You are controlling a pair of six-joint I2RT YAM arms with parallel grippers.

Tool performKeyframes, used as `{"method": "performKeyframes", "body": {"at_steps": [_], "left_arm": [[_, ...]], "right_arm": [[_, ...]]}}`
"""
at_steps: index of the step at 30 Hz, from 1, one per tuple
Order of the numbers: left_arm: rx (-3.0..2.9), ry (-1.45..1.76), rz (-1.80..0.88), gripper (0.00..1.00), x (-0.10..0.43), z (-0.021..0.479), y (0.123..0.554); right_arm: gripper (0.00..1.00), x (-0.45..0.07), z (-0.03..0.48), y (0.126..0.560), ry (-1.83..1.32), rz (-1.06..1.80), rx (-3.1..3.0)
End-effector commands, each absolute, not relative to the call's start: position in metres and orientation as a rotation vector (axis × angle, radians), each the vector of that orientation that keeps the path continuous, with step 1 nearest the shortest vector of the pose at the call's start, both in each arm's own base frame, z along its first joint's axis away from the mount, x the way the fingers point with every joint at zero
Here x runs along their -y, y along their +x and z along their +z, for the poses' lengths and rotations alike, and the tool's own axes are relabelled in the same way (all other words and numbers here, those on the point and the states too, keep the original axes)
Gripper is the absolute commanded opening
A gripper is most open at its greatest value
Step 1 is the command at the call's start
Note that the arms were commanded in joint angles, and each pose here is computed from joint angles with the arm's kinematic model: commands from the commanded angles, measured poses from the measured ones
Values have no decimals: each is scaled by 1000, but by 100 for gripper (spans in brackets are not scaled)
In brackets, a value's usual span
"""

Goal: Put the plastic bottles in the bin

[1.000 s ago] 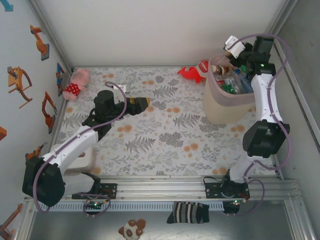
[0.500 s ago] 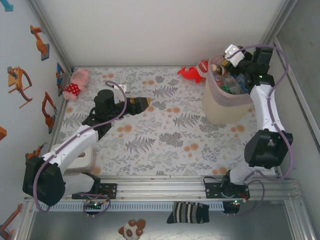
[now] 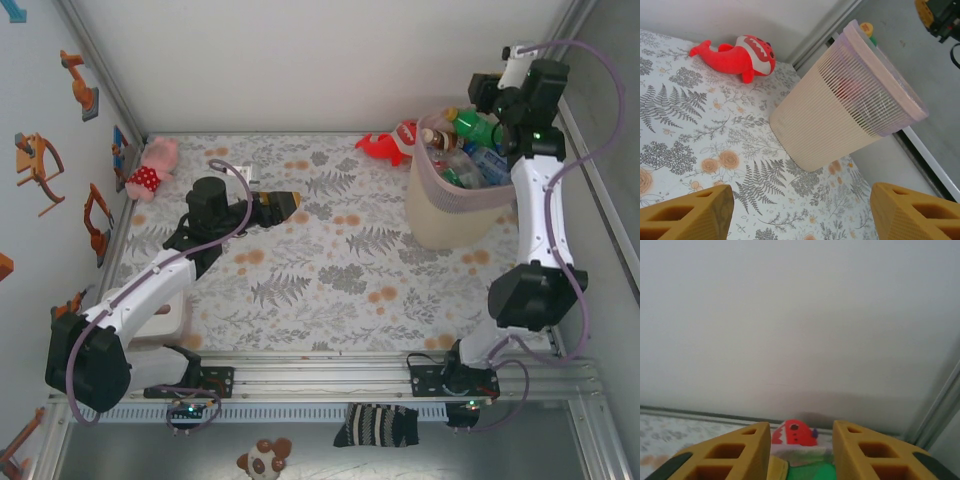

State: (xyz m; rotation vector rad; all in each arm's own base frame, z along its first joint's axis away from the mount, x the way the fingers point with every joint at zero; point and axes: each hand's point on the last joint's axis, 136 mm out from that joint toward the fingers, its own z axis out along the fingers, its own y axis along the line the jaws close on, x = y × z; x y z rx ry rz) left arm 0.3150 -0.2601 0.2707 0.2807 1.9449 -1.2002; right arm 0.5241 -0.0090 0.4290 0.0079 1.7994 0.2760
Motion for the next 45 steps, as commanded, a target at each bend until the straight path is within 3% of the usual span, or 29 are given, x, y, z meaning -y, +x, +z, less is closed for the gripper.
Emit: {"method": "performKeyframes", "body": {"at_steps": [1,13,26,34,45], "left_arm": [[-1905,286,-1224,71,259,282,312],[-1906,265,-1209,71,254,280,309],[-1903,254,-1196,71,252,280,309],[-1901,251,-1197,71,252,281,310],[-1908,251,-1183,71,251,279,310]], "right_arm": [[32,0,395,532,198,509,-1949],[28,3,287,528,309,515,-2232],[28,38,310,481,367,199,-2305],[29,44,348,482,343,152,-2215],[29,29,285,515,340,405,-2340]]}}
